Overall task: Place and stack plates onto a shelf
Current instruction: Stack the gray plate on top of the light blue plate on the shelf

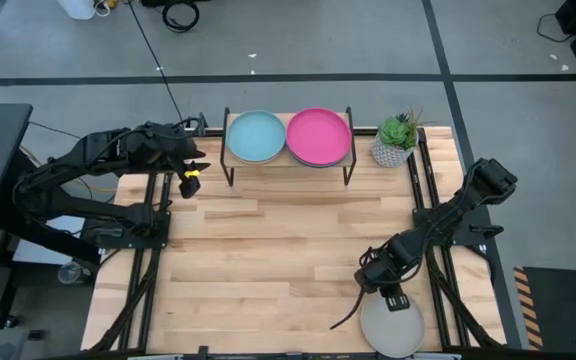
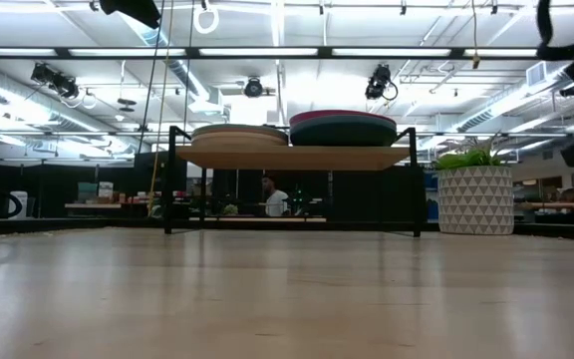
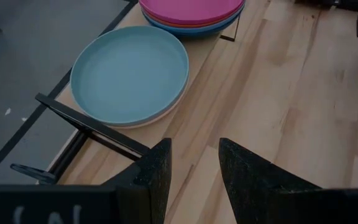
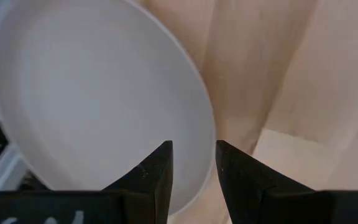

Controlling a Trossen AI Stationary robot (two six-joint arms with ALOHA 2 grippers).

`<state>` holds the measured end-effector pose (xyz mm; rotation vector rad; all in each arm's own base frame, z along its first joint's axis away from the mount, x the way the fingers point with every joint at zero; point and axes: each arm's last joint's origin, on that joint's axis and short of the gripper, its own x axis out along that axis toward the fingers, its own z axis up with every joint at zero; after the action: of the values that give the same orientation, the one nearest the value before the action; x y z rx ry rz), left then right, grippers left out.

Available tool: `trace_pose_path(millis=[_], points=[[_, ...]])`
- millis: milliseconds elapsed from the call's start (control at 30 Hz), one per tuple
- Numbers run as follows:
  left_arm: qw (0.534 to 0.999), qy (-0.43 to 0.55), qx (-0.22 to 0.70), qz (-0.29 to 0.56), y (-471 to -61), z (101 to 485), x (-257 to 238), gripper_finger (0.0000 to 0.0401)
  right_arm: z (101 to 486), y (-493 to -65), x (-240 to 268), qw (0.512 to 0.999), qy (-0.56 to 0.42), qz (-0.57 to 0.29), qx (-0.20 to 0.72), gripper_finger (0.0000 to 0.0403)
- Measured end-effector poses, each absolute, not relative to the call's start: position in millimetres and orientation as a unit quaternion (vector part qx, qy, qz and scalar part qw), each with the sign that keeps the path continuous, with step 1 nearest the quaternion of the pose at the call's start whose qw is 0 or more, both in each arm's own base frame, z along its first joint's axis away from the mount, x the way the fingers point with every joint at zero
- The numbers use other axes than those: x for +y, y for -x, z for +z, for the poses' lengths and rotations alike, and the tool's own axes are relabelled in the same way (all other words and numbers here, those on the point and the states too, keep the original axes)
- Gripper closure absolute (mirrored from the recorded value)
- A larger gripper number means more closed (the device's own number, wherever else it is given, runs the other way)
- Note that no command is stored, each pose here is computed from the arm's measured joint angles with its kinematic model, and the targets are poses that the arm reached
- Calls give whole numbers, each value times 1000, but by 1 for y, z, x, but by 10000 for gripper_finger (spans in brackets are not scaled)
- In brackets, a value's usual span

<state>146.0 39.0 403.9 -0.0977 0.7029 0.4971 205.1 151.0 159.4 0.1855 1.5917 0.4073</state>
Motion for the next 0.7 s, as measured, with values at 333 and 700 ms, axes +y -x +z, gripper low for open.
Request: trace_pose_path(millis=[333,700], points=[[907,55,339,244,-146,404,39,260,143,-189,158,683,-62,180,705,274],[910,82,320,251,-139,407,37,260,134,-181,160,695,-55,158,699,336]])
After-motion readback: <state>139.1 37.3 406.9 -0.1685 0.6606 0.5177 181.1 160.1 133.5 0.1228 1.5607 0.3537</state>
